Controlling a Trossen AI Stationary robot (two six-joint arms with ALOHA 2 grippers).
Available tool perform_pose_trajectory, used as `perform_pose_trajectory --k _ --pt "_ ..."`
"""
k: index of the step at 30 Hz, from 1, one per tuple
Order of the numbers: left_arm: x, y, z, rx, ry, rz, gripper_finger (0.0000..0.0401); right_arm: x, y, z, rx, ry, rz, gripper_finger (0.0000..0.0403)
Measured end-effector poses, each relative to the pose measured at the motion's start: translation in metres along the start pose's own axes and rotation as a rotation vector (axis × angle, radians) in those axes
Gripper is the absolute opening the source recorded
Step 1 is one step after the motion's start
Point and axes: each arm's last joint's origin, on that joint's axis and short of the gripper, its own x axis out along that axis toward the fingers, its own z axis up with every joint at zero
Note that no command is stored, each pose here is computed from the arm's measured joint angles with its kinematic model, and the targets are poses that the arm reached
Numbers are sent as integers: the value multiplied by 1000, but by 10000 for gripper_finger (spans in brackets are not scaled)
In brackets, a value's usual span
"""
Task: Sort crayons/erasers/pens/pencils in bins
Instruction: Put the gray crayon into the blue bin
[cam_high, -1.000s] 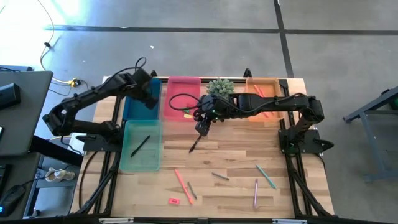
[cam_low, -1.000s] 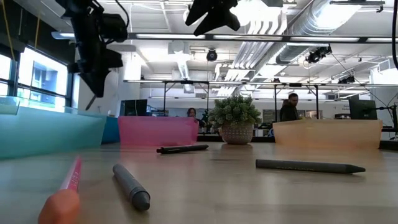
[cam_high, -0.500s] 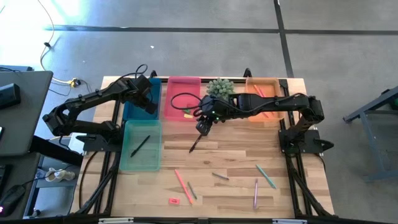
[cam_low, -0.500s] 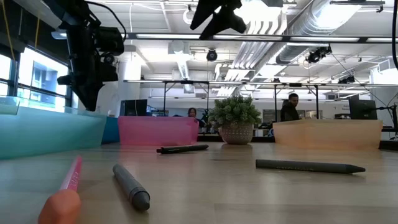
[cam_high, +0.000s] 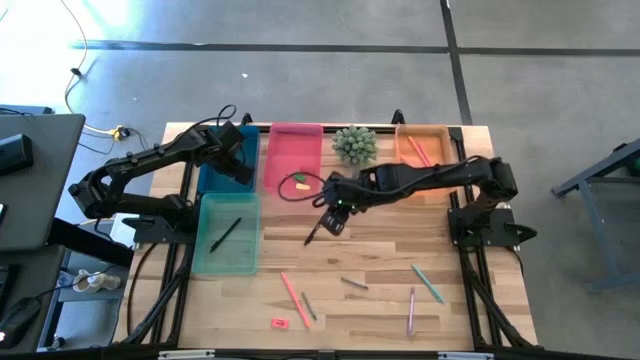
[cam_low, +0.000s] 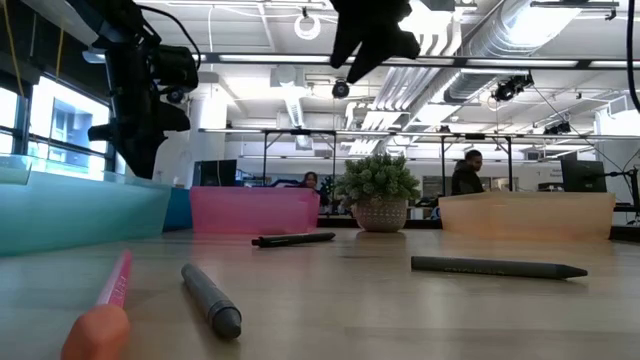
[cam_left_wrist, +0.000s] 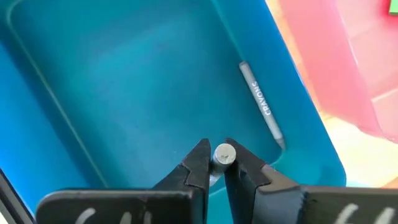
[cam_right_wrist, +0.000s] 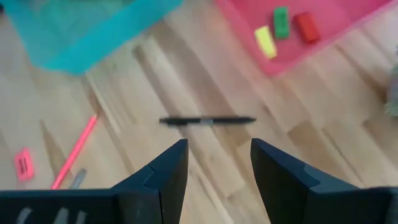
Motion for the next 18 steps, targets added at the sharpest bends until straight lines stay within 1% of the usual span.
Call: perform_pose_trajectory --k 4,10,13,18 --pt "0 0 0 2 0 1 21 3 11 -12 -45 62 10 167" --pt "0 0 0 34 -2 4 25 0 21 -25 -68 102 -6 167" --pt "0 0 0 47 -2 5 42 -1 24 -30 -85 114 -10 167" --pt "0 0 0 48 -4 7 91 -2 25 -34 -101 138 -24 167"
